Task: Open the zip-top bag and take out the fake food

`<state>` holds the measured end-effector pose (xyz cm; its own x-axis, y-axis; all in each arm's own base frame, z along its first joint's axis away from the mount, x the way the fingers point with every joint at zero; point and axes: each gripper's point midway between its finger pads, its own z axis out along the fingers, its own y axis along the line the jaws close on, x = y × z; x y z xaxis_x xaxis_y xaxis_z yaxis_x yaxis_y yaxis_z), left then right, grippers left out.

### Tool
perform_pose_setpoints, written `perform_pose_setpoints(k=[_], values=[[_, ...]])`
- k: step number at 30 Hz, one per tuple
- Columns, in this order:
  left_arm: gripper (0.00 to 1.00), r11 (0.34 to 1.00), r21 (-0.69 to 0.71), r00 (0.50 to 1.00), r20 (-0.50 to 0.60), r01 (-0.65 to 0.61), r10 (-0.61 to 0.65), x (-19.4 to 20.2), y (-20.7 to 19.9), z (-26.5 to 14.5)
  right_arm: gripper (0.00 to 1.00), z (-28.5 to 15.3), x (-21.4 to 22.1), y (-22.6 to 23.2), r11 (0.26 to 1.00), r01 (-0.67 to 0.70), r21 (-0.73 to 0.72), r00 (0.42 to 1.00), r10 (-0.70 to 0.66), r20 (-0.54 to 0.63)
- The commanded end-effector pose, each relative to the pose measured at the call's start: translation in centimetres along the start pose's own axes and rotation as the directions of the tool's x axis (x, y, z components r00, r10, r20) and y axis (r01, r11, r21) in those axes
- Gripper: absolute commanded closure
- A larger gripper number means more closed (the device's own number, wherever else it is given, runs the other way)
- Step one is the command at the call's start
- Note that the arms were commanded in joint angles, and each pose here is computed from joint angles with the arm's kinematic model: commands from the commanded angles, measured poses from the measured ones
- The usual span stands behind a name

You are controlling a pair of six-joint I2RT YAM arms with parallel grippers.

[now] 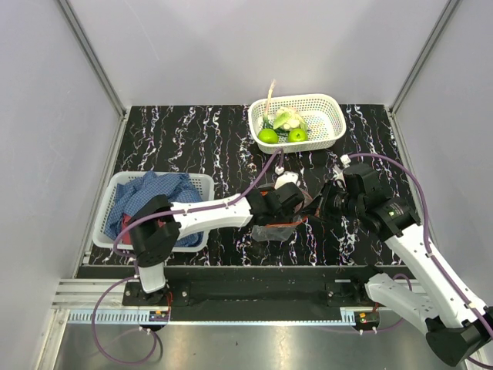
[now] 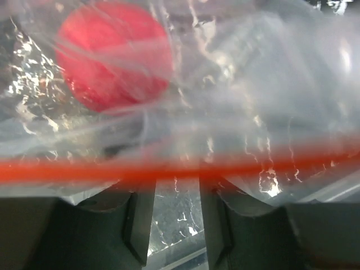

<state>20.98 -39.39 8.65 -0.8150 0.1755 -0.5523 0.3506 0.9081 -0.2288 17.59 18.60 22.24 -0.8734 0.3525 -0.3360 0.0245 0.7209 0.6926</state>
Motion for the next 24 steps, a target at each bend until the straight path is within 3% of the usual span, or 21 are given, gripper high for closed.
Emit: perform_pose_setpoints(k=[1, 6, 18, 22, 24], values=[[0.57, 1.000, 0.022, 0.995, 0.100, -0.021, 0.019, -2.8, -0.6, -2.4, 1.00, -0.3, -0.3, -0.1, 1.000, 0.018, 0.002, 1.000, -0.018, 0.020], [0.47, 0.999, -0.017, 0.995, 0.093, -0.041, 0.042, -2.4, 0.3, -2.0, 1.00, -0.2, -0.3, -0.2, 1.000, 0.012, 0.004, 1.000, -0.012, 0.022], [0.41, 0.984, -0.126, 0.991, 0.035, -0.123, 0.129, -0.9, 2.0, 1.6, 1.00, -0.3, 0.0, -0.3, 1.000, 0.007, 0.001, 1.000, -0.007, 0.021], [0.40, 0.977, -0.163, 0.990, 0.013, -0.137, 0.141, -0.5, 2.7, 2.8, 1.00, -0.4, 0.0, -0.5, 1.000, 0.008, 0.007, 1.000, -0.008, 0.021], [0.45, 0.973, -0.168, 0.987, 0.002, -0.156, 0.159, -0.3, 2.8, 3.3, 1.00, -0.4, 0.1, -0.6, 1.000, 0.006, 0.012, 1.000, -0.006, 0.018]])
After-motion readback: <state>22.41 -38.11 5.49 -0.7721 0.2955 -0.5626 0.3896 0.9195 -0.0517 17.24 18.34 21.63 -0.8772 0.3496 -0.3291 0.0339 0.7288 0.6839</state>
